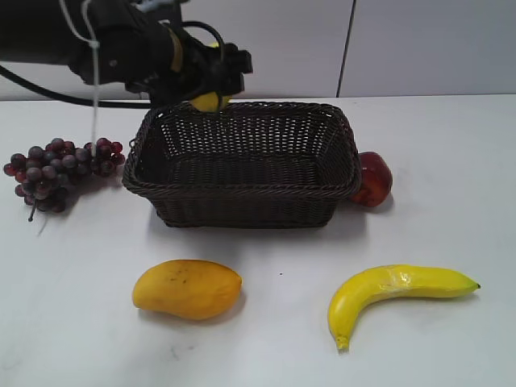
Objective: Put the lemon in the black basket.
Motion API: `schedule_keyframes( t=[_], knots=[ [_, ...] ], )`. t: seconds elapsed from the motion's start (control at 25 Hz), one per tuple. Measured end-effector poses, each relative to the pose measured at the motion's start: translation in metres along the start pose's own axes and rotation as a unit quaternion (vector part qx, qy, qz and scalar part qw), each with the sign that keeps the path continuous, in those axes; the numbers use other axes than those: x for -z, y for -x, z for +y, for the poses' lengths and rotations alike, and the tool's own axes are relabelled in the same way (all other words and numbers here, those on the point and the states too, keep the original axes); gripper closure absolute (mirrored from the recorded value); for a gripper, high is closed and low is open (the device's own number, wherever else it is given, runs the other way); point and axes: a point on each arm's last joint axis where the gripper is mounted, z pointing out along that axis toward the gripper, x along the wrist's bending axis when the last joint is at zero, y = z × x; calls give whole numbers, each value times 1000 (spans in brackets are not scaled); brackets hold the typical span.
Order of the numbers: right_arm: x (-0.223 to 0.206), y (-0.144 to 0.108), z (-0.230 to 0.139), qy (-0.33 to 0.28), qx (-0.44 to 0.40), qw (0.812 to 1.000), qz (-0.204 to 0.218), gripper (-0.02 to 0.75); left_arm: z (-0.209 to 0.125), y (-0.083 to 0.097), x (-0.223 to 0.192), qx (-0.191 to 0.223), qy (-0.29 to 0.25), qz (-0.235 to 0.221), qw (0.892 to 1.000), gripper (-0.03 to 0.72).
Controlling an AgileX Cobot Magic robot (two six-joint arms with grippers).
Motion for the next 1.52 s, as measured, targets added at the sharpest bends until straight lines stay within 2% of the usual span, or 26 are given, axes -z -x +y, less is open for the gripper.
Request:
schedule_keyframes(
  t=[0.12, 0.2, 0.28, 0.48, 0.64, 0.72, 0.8, 1.0, 1.12, 1.2, 1.24, 1.32, 1.44, 1.52],
  knots=[
    [0, 0, 0, 0, 0, 1000, 0, 251, -17, 8, -13, -12, -24, -2, 1000, 109],
    [0, 0, 0, 0, 0, 1000, 0, 251, -23, 8, -18, -11, -34, 2, 999, 57],
    [0, 0, 0, 0, 0, 1000, 0, 251, -25, 7, -18, -7, -39, 7, 999, 41],
    [0, 0, 0, 0, 0, 1000, 0, 251, -25, 2, -12, 4, -58, 38, 998, 38],
    [0, 0, 0, 0, 0, 1000, 0, 251, -11, -6, 6, -14, -65, 49, 997, 49],
    [0, 0, 0, 0, 0, 1000, 0, 251, -2, -15, 16, -30, -82, 55, 995, 57],
    [0, 0, 0, 0, 0, 1000, 0, 251, 8, -36, 24, -29, -126, 71, 989, 62],
    [0, 0, 0, 0, 0, 1000, 0, 251, 29, -94, 44, 22, -242, 63, 968, 69],
    [0, 0, 0, 0, 0, 1000, 0, 251, 33, -127, 59, 21, -299, 82, 950, 72],
    [0, 0, 0, 0, 0, 1000, 0, 251, 29, -142, 68, 11, -344, 102, 933, 76],
    [0, 0, 0, 0, 0, 1000, 0, 251, 28, -148, 71, 8, -360, 110, 926, 78],
    [0, 0, 0, 0, 0, 1000, 0, 251, 28, -155, 76, -6, -371, 120, 921, 85],
    [0, 0, 0, 0, 0, 1000, 0, 251, 25, -154, 90, -28, -372, 115, 921, 96],
    [0, 0, 0, 0, 0, 1000, 0, 251, 25, -149, 108, -42, -363, 109, 924, 99]
  ],
)
